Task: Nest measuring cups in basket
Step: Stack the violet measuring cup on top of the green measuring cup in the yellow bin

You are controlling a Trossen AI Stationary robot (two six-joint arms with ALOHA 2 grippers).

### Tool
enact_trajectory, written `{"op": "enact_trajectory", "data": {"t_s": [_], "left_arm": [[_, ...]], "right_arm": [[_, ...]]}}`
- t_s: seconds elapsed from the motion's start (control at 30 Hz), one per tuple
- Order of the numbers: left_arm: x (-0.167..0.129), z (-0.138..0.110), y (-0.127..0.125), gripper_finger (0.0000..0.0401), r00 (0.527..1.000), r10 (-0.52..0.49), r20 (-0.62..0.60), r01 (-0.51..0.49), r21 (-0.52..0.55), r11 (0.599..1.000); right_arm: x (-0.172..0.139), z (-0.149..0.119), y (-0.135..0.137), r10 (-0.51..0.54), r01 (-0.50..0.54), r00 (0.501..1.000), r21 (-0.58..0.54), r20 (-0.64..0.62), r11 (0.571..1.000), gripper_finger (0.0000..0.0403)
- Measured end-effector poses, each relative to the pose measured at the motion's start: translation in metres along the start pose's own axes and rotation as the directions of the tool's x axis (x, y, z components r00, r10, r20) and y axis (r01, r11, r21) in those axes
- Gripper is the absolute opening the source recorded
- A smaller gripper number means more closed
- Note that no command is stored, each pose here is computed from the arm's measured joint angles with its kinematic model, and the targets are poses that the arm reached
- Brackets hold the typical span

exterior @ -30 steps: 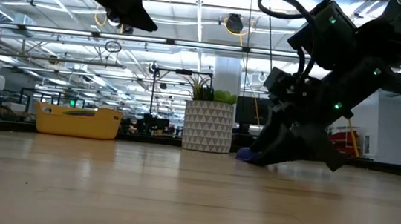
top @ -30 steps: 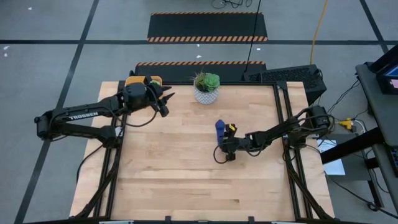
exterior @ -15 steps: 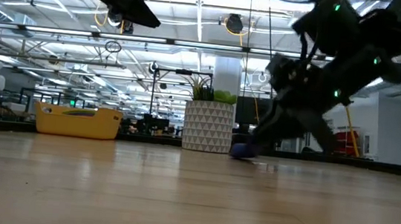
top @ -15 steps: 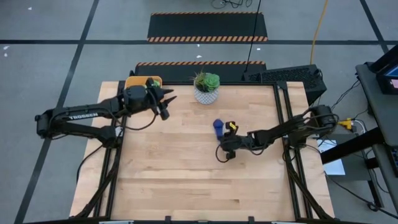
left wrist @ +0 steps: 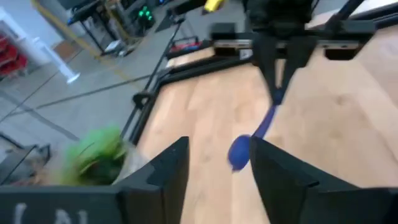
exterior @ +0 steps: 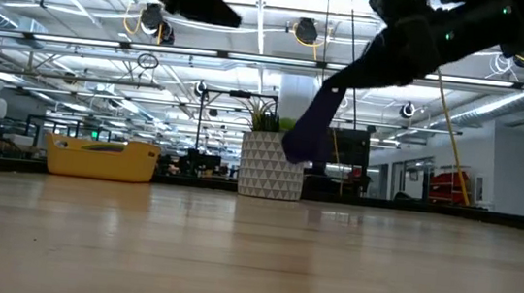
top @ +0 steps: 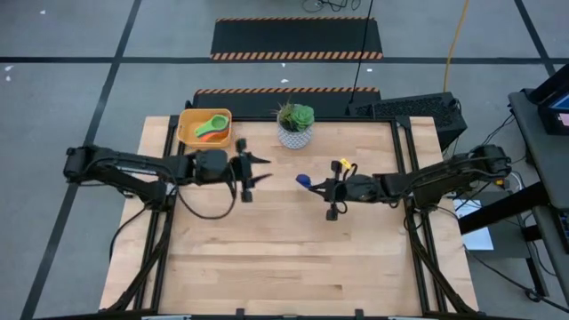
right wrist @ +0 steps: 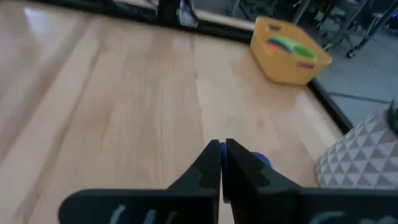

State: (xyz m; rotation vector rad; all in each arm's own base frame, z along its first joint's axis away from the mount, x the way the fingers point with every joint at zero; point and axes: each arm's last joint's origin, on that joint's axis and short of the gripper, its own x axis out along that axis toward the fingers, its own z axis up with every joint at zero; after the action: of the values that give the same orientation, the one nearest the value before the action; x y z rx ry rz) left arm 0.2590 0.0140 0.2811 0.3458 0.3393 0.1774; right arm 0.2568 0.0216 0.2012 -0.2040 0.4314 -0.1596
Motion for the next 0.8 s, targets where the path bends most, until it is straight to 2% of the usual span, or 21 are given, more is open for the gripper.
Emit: {"op": "enact_trajectory", "data": {"t_s": [0.1, 0.2, 0.33, 0.43, 0.6, 0.7, 0.8], "left_arm": [[0.016, 0.003, -0.013, 0.0202, 0.998, -0.018, 0.052, 0.018, -0.013, 1.000], [0.034, 0.005, -0.023, 0.0244, 0.998, -0.041, 0.047, 0.043, -0.032, 0.999], [0.063, 0.003, -0.039, 0.0286, 0.998, -0.065, -0.024, 0.065, -0.017, 0.998], [0.080, 0.001, -0.047, 0.0296, 0.996, -0.059, -0.064, 0.058, -0.025, 0.998], [0.104, -0.005, -0.055, 0.0269, 0.993, -0.065, -0.102, 0.063, -0.020, 0.998], [0.111, -0.005, -0.056, 0.0228, 0.995, -0.055, -0.078, 0.053, -0.021, 0.998], [0.113, -0.003, -0.055, 0.0169, 0.998, -0.041, -0.042, 0.040, -0.030, 0.999]], "right_arm": [[-0.006, 0.007, -0.003, -0.003, 0.002, 0.999, 0.011, 0.039, 1.000, 0.0001], [-0.010, 0.013, -0.005, -0.008, 0.007, 0.998, 0.020, 0.069, 1.000, 0.0001], [-0.012, 0.029, -0.007, -0.022, 0.020, 0.992, 0.015, 0.123, 1.000, 0.0001], [-0.012, 0.038, -0.008, -0.009, 0.007, 0.989, 0.014, 0.148, 1.000, 0.0001], [-0.013, 0.043, -0.008, 0.024, -0.022, 0.986, -0.015, 0.163, 1.000, 0.0000], [-0.013, 0.043, -0.008, 0.024, -0.021, 0.986, -0.020, 0.162, 1.000, 0.0000], [-0.013, 0.042, -0.008, 0.026, -0.022, 0.988, -0.025, 0.153, 0.999, 0.0000]]}}
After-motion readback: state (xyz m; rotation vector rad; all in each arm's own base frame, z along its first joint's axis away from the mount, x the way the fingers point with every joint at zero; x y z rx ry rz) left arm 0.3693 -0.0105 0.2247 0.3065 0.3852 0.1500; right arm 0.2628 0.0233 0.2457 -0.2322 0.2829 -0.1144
